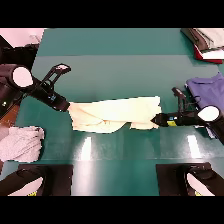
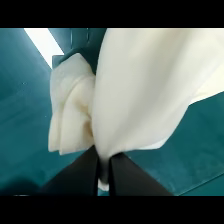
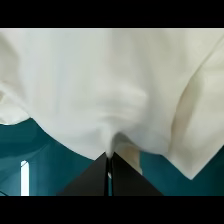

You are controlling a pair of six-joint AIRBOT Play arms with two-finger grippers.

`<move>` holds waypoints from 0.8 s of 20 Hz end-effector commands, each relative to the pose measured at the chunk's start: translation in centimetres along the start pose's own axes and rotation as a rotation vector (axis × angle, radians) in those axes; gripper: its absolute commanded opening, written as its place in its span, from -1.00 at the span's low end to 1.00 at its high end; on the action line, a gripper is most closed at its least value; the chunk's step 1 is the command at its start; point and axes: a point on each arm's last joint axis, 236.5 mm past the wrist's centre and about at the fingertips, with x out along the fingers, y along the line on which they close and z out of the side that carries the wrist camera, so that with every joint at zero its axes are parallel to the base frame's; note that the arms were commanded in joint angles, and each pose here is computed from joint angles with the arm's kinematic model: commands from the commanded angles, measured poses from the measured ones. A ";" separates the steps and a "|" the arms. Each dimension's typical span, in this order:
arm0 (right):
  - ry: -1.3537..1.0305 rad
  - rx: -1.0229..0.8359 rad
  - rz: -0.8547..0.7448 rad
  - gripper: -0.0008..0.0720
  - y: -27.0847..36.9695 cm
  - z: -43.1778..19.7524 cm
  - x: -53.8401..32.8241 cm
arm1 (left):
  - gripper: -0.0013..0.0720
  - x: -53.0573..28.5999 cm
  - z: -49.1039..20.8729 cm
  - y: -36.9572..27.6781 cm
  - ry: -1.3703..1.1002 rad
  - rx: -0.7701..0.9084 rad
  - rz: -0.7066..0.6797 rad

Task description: Fold the shirts.

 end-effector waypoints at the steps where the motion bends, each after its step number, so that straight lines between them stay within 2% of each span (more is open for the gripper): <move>1: -0.120 -0.080 -0.008 -0.93 1.5 3.8 -3.3 | -0.88 -1.1 0.1 0.6 0.003 0.009 0.033; 9: -0.505 -0.221 -0.048 -0.94 7.1 12.2 -20.5 | -0.88 -18.0 8.6 1.1 -0.442 0.065 0.173; 13: -0.755 -0.388 -0.051 -0.94 13.7 14.5 -30.8 | -0.87 -28.5 9.4 -0.2 -0.668 0.091 0.224; 16: -0.930 -0.505 -0.112 -0.94 17.7 13.8 -38.6 | -0.87 -37.3 8.7 -1.7 -0.915 0.089 0.260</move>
